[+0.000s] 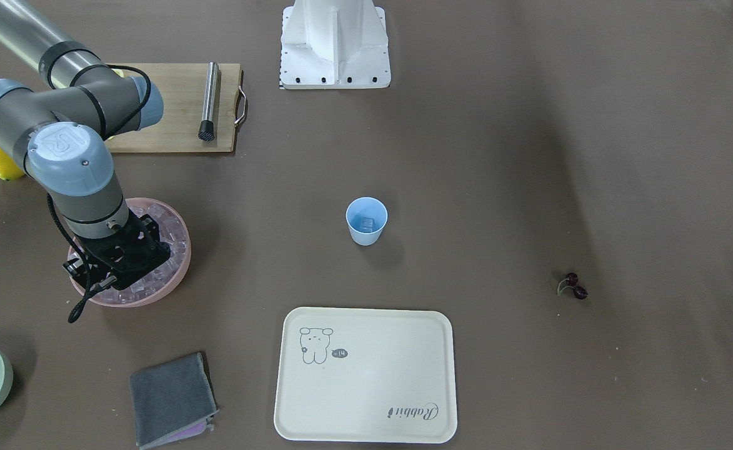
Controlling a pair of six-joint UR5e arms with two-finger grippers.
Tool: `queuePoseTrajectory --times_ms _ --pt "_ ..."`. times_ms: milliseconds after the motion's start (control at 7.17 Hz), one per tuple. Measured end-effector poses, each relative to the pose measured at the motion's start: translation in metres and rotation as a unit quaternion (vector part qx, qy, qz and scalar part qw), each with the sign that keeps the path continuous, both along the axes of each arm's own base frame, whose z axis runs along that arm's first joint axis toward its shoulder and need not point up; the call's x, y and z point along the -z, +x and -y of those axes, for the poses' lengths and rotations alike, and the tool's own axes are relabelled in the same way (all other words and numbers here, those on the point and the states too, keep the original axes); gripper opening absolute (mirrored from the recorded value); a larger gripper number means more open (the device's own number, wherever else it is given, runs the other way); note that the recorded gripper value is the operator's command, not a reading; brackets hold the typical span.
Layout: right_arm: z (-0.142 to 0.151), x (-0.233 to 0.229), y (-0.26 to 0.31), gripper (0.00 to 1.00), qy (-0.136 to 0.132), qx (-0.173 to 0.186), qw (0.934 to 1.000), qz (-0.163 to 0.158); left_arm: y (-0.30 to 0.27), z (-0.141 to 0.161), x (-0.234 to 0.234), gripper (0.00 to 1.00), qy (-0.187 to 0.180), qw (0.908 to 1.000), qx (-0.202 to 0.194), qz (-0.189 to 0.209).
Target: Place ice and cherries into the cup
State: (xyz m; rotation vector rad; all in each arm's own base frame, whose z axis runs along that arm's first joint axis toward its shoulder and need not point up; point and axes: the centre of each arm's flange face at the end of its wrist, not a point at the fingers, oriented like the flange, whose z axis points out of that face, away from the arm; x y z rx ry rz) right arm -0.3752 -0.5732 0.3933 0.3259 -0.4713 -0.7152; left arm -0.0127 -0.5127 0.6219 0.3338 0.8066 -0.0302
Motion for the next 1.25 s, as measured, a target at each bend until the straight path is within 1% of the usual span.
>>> queuePoseTrajectory --times_ms 139,279,418,558,837,976,1116,1255 --pt "-0.002 -0.003 -0.002 0.69 0.001 -0.001 1.0 -0.004 0.0 0.0 0.0 0.98 0.0 1.0 0.0 0.0" --pt "-0.004 -0.004 -0.004 0.56 0.002 -0.001 1.0 -0.007 0.0 0.0 0.0 0.98 0.0 1.0 0.0 0.0" --pt "-0.006 -0.005 -0.006 0.47 0.001 -0.005 0.9999 -0.009 0.0 -0.001 -0.001 0.98 -0.001 1.0 0.0 0.0" --pt "-0.008 -0.003 -0.008 0.46 0.001 -0.009 0.9999 -0.008 0.0 -0.001 -0.001 0.98 -0.002 1.0 0.0 0.0" --pt "-0.01 0.001 -0.013 0.37 0.001 -0.012 0.9999 -0.006 0.0 -0.002 -0.004 0.98 -0.003 1.0 -0.001 0.0" --pt "-0.011 0.001 -0.014 0.36 0.0 -0.015 0.9999 -0.006 0.0 -0.003 -0.006 0.98 -0.003 1.0 -0.001 0.0" --pt "-0.013 0.001 -0.015 0.37 0.0 -0.019 0.9998 -0.008 0.0 -0.003 -0.007 0.98 -0.002 1.0 -0.001 0.0" --pt "-0.014 0.001 -0.017 0.61 0.001 -0.022 0.9997 -0.01 0.0 -0.004 -0.008 0.98 -0.003 1.0 -0.001 0.0"
